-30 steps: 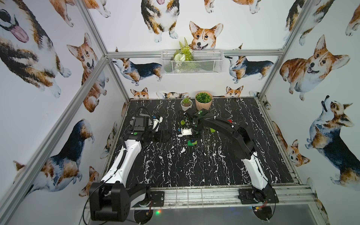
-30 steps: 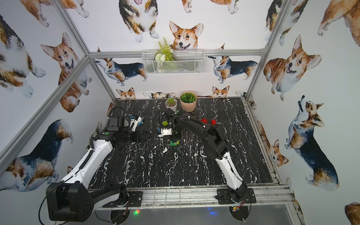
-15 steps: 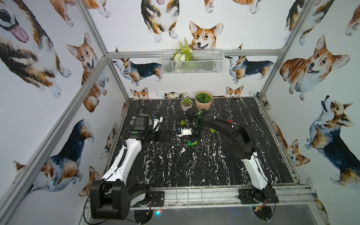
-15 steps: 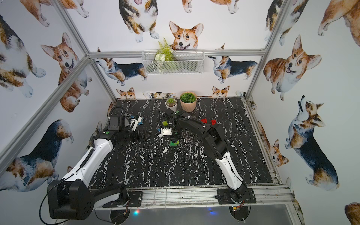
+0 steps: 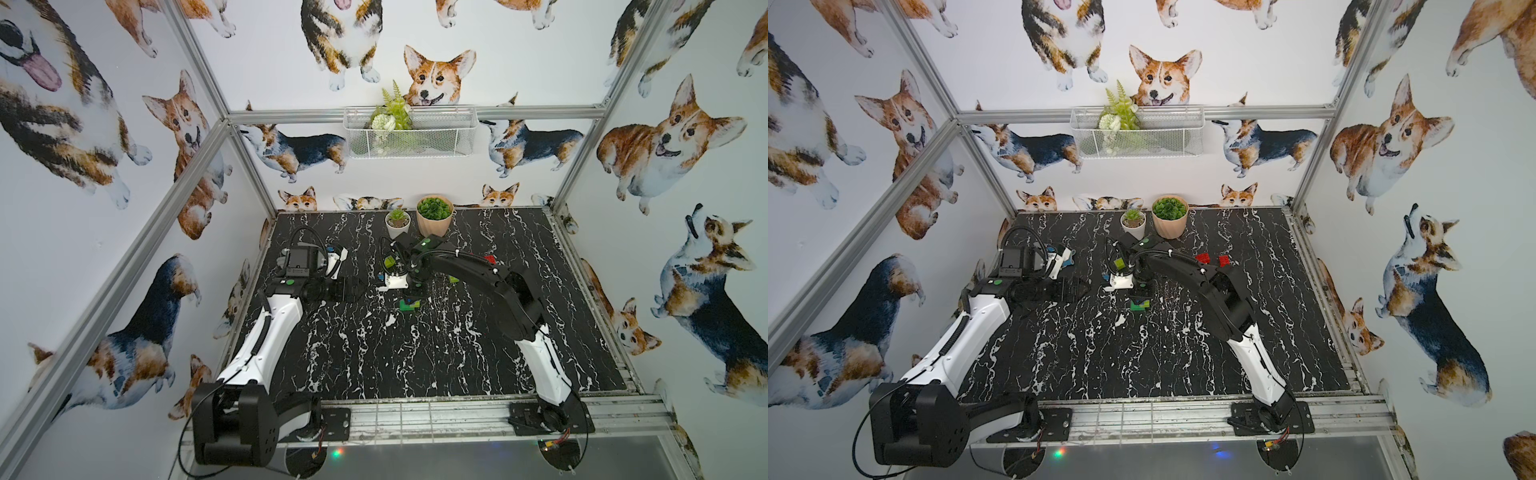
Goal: Assemble the letter s with lego
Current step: Assemble the lego brick with the lego brick, then pick up the lego brick from the center of the board.
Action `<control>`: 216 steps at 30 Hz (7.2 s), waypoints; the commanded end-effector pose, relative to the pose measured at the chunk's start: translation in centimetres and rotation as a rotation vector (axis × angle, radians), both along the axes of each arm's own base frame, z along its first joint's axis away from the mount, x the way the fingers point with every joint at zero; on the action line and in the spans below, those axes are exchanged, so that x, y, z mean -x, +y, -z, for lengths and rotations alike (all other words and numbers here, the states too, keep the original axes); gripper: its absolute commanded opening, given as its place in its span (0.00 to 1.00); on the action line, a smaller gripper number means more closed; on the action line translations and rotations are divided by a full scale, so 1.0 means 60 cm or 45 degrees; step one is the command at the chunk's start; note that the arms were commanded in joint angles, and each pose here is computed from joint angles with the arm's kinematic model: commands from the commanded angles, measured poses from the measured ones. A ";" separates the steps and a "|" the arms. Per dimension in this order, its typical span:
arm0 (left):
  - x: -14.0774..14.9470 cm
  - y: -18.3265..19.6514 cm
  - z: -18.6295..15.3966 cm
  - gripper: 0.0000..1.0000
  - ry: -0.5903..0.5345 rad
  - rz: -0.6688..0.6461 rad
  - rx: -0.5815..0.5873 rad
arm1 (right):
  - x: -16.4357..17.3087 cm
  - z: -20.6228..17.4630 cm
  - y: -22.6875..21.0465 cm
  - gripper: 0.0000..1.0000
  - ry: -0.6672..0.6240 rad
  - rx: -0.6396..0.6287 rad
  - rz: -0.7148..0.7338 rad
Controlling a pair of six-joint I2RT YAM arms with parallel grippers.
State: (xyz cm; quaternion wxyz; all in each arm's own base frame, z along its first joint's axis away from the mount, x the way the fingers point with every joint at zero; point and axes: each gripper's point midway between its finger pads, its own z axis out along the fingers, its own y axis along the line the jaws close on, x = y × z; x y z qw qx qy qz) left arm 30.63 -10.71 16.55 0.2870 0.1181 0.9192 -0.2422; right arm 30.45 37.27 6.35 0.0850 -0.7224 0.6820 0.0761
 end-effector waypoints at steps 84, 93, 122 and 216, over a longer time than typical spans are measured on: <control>-0.311 -0.330 0.166 0.95 -0.320 1.181 -0.669 | 0.018 -0.153 -0.317 0.86 -0.128 -0.623 0.962; -0.315 -0.335 0.187 0.94 -0.388 1.317 -0.688 | 0.020 -0.147 -0.315 0.87 -0.106 -0.617 0.955; -0.290 -0.350 0.240 0.79 -0.245 1.349 -0.529 | 0.032 -0.138 -0.306 0.87 -0.028 -0.630 0.952; -0.007 -0.252 0.079 0.23 -0.248 1.618 -0.700 | 0.044 -0.144 -0.287 0.87 0.027 -0.769 0.951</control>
